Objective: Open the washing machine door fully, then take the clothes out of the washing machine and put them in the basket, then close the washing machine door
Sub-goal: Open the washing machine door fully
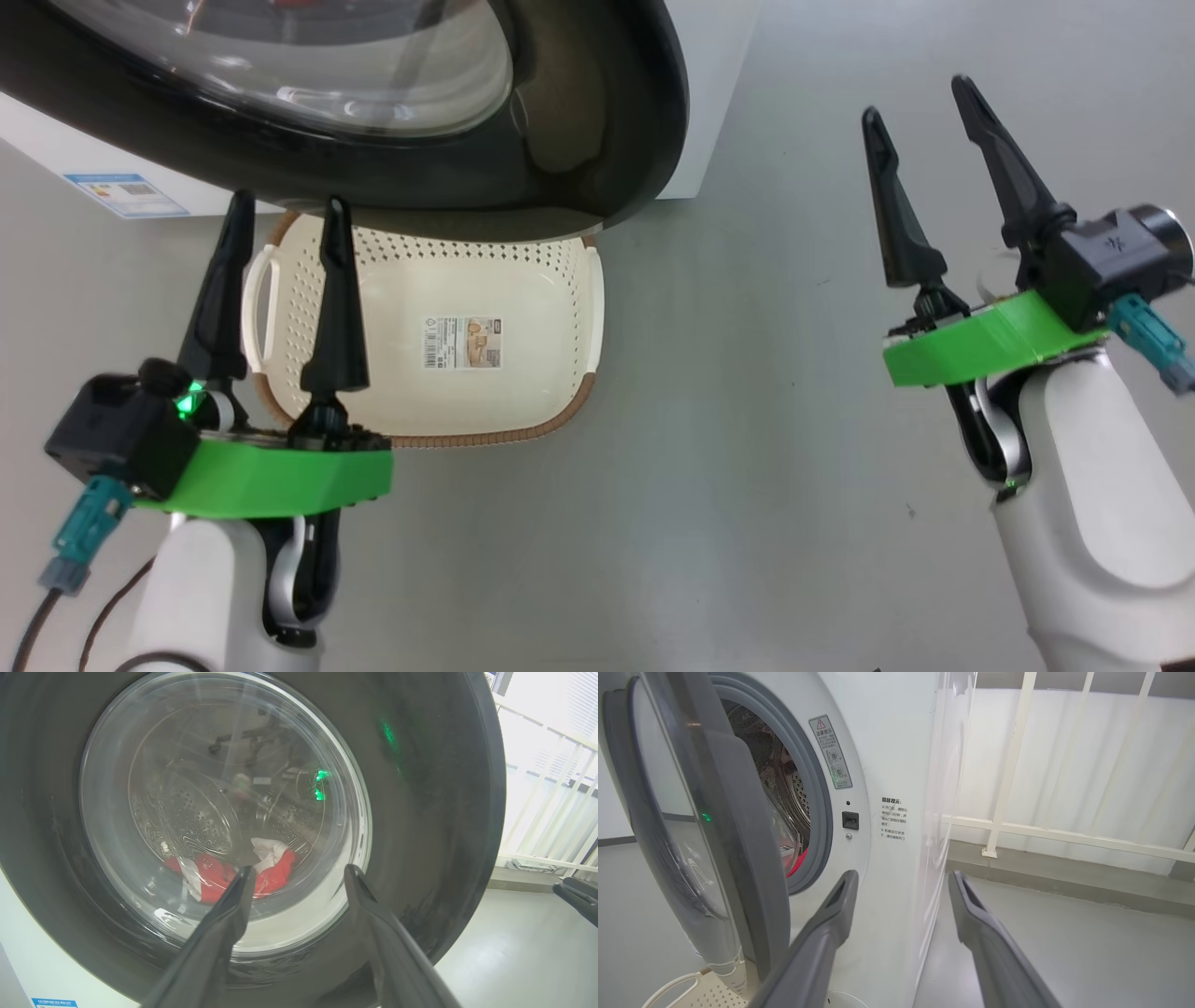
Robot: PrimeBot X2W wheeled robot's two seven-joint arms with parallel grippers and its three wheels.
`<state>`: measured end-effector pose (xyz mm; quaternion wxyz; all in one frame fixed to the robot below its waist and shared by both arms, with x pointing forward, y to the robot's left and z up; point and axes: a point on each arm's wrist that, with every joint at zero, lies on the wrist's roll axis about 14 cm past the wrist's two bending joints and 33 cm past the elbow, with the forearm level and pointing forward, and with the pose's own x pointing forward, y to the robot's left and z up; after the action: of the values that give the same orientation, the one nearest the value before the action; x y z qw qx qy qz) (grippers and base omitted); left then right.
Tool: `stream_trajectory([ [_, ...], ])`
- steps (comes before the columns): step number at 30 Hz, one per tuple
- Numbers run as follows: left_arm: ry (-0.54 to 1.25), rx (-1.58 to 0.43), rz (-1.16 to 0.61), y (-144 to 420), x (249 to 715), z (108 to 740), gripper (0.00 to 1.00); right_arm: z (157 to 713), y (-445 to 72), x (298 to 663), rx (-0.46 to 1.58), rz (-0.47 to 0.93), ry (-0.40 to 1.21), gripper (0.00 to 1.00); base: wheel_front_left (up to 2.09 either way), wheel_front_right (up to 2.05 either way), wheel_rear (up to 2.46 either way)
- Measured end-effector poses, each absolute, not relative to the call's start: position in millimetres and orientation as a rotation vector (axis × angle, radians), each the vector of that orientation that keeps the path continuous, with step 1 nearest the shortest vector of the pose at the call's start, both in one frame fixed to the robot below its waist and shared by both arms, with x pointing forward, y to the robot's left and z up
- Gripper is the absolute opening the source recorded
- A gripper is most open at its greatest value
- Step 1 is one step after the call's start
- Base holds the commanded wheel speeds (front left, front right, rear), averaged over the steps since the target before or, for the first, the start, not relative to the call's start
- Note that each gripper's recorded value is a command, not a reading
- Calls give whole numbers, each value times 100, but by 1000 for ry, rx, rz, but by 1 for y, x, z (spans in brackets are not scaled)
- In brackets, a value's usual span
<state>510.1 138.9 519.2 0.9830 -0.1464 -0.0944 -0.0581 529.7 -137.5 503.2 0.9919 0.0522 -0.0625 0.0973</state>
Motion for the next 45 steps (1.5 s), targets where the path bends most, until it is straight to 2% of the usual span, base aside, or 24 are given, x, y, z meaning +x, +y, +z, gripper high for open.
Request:
stream_trajectory([
  [6,-176,-285,-128,135,504,515,100,492,-154,509,148,133,-107,100,0,0,0],
  [16,-170,-283,-134,133,504,513,100,491,-152,492,163,139,-111,100,0,0,0],
  [30,-165,-284,-136,132,505,511,100,494,-152,492,173,137,-122,98,0,0,0],
  [32,-164,-284,-136,132,505,510,100,494,-153,492,179,135,-122,41,0,0,0],
  [33,-164,-284,-136,132,505,510,100,494,-153,492,184,135,-121,8,0,0,0],
  [34,-164,-284,-136,132,505,510,100,493,-153,492,189,134,-120,0,0,0,0],
  [38,-161,-283,-134,133,505,509,100,488,-153,493,266,125,-106,0,0,0,0],
  [45,-151,-275,-120,138,506,503,100,475,-139,499,595,117,-59,0,0,0,0],
])
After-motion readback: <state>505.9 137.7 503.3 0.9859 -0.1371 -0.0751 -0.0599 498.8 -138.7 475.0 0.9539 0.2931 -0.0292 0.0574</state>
